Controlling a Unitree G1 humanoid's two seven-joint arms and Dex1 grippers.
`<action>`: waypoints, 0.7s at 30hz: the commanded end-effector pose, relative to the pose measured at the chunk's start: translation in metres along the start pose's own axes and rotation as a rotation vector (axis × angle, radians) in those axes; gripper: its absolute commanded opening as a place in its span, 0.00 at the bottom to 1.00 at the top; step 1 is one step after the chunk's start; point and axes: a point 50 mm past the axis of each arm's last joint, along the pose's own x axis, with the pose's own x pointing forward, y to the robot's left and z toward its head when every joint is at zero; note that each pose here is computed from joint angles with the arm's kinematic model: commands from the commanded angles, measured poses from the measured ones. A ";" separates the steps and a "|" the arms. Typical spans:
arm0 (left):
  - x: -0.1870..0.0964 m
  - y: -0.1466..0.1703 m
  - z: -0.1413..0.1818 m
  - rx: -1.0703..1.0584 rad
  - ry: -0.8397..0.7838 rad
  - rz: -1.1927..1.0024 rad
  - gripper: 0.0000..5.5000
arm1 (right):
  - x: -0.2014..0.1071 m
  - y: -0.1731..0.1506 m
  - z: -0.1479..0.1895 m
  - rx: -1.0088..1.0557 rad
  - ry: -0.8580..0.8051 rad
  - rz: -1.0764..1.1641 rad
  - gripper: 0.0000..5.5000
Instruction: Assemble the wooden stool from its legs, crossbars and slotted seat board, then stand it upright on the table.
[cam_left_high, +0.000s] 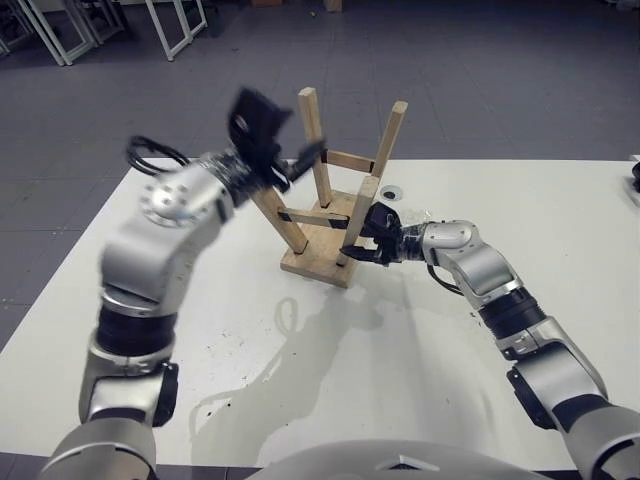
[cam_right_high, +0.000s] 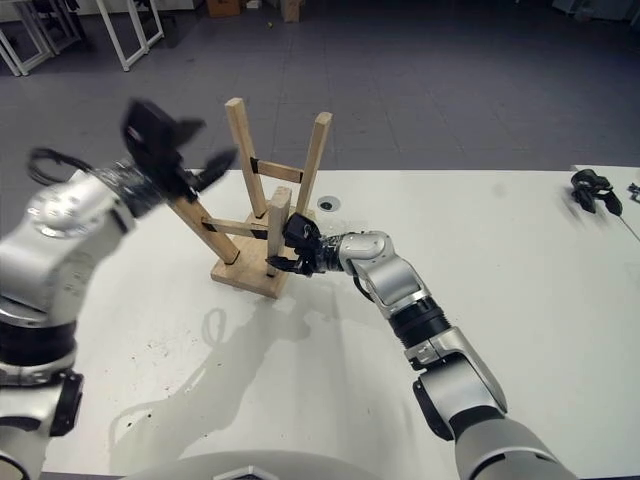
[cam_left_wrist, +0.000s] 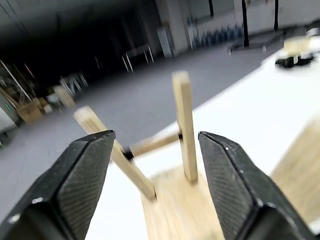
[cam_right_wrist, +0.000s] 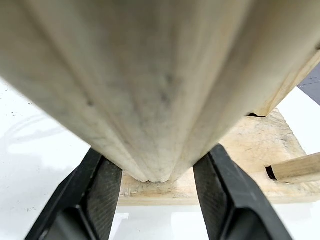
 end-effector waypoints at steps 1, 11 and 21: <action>0.006 -0.011 -0.027 0.074 0.095 -0.016 0.56 | -0.006 0.004 -0.056 0.066 0.276 -0.028 0.37; 0.008 -0.050 -0.093 0.403 0.457 -0.139 0.56 | -0.010 0.006 -0.058 0.099 0.198 -0.020 0.37; 0.000 -0.044 -0.089 0.456 0.426 -0.078 0.56 | -0.006 0.006 -0.083 -0.054 0.542 0.009 0.37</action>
